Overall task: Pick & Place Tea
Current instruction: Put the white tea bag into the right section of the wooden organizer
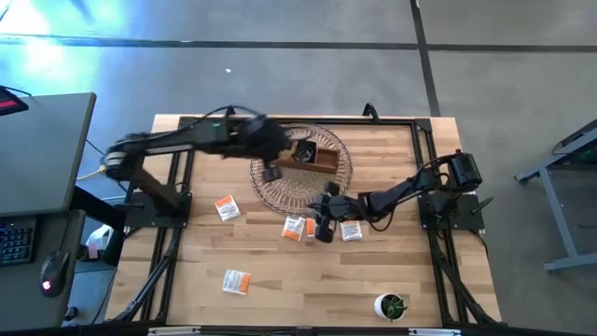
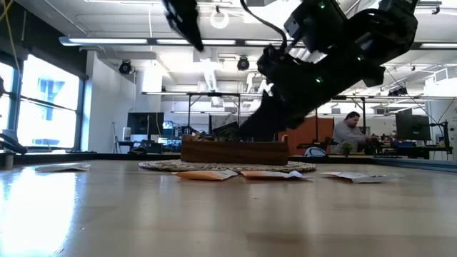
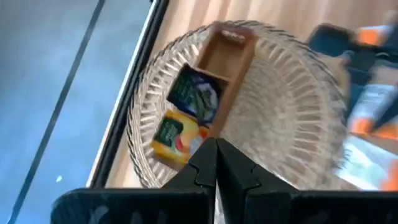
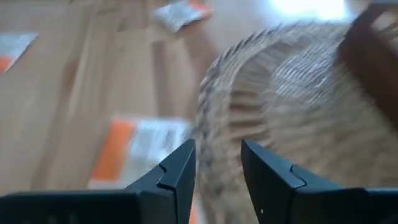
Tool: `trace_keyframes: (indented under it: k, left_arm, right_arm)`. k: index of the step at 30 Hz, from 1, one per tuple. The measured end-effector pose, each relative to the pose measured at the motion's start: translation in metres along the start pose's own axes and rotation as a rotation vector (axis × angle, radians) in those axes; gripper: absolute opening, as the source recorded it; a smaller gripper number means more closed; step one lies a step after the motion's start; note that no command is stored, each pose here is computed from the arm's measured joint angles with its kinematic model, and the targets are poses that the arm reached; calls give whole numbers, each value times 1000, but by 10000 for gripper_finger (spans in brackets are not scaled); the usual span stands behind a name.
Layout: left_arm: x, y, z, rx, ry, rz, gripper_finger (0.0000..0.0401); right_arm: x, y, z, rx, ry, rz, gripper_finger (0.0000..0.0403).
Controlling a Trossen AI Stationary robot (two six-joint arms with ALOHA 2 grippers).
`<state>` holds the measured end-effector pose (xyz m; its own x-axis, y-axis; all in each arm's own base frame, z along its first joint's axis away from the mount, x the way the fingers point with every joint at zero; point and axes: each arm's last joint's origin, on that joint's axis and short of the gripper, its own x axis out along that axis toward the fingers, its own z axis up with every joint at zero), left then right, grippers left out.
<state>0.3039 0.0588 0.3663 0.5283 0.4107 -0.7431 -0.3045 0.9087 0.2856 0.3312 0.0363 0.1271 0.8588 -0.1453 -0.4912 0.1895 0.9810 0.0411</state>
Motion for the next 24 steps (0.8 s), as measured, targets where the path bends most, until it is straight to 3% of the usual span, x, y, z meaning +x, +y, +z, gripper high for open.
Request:
trace_keyframes:
  k: [4, 7, 11, 16, 21, 24]
  left_arm:
    - [-42, -6, -31, -36, -51, -37, 0]
    - [-53, -15, -60, -68, -117, -74, 0]
    - [-44, -37, -102, -99, -211, -154, 0]
    - [-21, -61, -131, -132, -332, -258, 0]
    - [-11, -67, -140, -166, -316, -290, 0]
    - [-10, -67, -140, -177, -314, -285, 0]
  right_arm:
    - [-2, 7, -7, 24, 69, 74, 114]
    - [-5, 17, -8, 29, 63, 117, 108]
    - [-8, 29, -2, 12, -18, 141, 102]
    - [-10, 32, 6, 206, -103, 114, 97]
    - [-9, 30, -9, 423, 54, 93, 89]
    - [-10, 28, -19, 433, 173, 84, 83]
